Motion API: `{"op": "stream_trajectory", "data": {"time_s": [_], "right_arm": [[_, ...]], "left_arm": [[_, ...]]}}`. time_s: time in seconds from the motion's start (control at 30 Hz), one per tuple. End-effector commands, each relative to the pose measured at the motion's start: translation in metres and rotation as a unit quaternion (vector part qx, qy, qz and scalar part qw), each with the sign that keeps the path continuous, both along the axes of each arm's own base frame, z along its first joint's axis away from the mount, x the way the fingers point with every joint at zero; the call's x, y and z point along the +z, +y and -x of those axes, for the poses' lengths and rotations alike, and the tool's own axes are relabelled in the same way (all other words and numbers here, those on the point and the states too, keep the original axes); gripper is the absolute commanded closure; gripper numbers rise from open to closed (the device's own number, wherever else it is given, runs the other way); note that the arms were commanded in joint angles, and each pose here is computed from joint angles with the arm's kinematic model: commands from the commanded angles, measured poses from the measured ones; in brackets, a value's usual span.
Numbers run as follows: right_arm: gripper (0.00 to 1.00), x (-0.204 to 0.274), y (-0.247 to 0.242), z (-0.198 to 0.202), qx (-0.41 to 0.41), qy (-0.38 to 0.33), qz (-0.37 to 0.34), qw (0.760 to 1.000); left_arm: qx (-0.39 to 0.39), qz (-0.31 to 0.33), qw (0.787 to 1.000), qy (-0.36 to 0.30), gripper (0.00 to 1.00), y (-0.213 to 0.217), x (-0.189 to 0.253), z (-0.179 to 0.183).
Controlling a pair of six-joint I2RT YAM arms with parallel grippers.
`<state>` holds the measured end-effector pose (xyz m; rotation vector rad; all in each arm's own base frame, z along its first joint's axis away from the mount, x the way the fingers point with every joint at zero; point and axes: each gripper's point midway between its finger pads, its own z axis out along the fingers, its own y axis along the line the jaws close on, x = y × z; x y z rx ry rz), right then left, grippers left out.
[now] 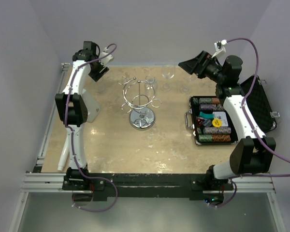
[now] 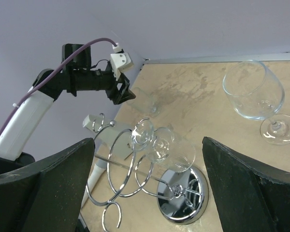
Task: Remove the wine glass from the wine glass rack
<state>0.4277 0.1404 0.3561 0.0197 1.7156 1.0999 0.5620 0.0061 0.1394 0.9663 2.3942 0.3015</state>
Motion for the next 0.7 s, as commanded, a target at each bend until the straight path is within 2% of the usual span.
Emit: {"op": "stream_trajectory", "data": {"time_s": [0.0, 0.27, 0.43, 0.57, 0.6, 0.67], "right_arm": [[0.02, 0.007, -0.006, -0.004, -0.012, -0.027, 0.019, 0.999], [0.02, 0.01, -0.009, -0.004, -0.007, -0.077, 0.072, 0.994], [0.02, 0.015, -0.014, -0.001, -0.005, -0.126, 0.133, 0.983], [0.02, 0.014, -0.017, 0.01, 0.018, -0.179, 0.213, 0.96], [0.02, 0.014, -0.018, 0.017, 0.027, -0.195, 0.238, 0.951], [0.02, 0.01, -0.02, 0.025, 0.04, -0.233, 0.285, 0.929]], "left_arm": [[0.013, -0.004, 0.996, -0.084, 0.25, 0.002, 0.059, -0.013], [0.046, 0.018, 0.992, -0.113, 0.11, 0.004, 0.098, 0.011], [0.061, 0.078, 0.987, -0.125, 0.09, -0.009, 0.129, 0.036], [0.026, 0.194, 0.971, -0.135, 0.06, -0.047, 0.159, 0.063], [0.015, 0.222, 0.964, -0.149, 0.0, -0.057, 0.169, 0.073], [-0.008, 0.289, 0.943, -0.167, 0.0, -0.079, 0.186, 0.091]]}}
